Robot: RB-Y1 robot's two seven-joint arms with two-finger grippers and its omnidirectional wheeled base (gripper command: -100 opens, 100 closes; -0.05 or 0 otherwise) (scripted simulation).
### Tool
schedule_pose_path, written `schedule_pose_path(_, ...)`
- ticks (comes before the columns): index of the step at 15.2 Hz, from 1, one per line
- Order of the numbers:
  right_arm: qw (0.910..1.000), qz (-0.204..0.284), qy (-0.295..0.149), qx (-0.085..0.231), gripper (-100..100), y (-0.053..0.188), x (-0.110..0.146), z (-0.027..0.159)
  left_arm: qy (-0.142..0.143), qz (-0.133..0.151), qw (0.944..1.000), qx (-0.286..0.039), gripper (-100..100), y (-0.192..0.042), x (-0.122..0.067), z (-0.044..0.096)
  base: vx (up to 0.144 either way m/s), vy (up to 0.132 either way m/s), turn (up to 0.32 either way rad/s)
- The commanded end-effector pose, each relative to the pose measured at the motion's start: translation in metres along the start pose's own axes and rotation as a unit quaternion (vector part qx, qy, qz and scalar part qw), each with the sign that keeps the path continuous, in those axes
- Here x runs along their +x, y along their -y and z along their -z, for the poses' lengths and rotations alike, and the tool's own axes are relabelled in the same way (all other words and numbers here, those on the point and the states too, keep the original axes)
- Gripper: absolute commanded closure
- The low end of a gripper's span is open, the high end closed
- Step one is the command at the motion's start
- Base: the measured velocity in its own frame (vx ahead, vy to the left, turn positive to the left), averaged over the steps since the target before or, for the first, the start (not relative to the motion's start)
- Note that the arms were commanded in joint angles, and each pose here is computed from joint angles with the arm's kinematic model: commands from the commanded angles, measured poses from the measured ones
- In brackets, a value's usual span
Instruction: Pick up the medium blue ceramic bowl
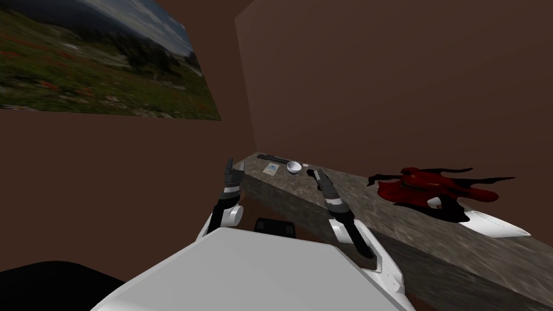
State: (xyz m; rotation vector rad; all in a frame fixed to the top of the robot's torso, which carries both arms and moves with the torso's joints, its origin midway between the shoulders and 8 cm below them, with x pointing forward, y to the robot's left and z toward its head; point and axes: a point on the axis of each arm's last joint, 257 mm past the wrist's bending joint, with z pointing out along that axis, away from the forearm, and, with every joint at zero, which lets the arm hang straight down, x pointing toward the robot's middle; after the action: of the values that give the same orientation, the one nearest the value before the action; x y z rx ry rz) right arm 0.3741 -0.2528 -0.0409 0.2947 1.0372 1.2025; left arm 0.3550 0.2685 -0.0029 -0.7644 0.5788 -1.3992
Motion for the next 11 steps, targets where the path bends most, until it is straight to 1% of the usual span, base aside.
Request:
schedule_pose_path(1,0.9991,0.026,-0.029,0.015,-100,0.016,0.004,0.006,0.000,0.000,1.0000,0.000,0,0.000,0.000,0.000,0.018,0.075,0.129)
schedule_pose_path(3,0.9985,0.033,-0.042,0.014,-100,0.016,0.005,0.007,0.000,0.000,1.0000,0.000,0,0.000,0.000,0.000,0.015,0.061,0.074)
schedule_pose_path(4,0.9964,0.052,-0.063,0.026,-100,0.029,0.007,0.012,0.000,0.000,1.0000,0.000,0,0.000,0.000,0.000,0.014,0.056,0.093)
schedule_pose_path(6,0.9954,0.057,-0.072,0.025,-100,0.029,0.008,0.012,0.000,0.000,1.0000,0.000,0,0.000,0.000,0.000,0.010,0.051,0.080)
schedule_pose_path(7,0.9917,0.078,-0.095,0.037,-100,0.043,0.010,0.018,0.000,0.000,1.0000,0.000,0,0.000,0.000,0.000,0.004,0.063,0.111)
schedule_pose_path(8,0.9904,0.083,-0.104,0.037,-100,0.043,0.010,0.019,0.000,0.000,1.0000,0.000,0,0.000,0.000,0.000,0.009,0.071,0.126)
schedule_pose_path(9,0.9861,0.102,-0.121,0.050,-100,0.057,0.010,0.025,0.000,0.000,1.0000,0.000,0,0.000,0.000,0.000,0.024,0.076,0.181)
schedule_pose_path(11,0.9835,0.110,-0.135,0.048,-100,0.057,0.010,0.026,0.000,0.000,1.0000,0.000,0,0.000,0.000,0.000,0.022,0.059,0.069)
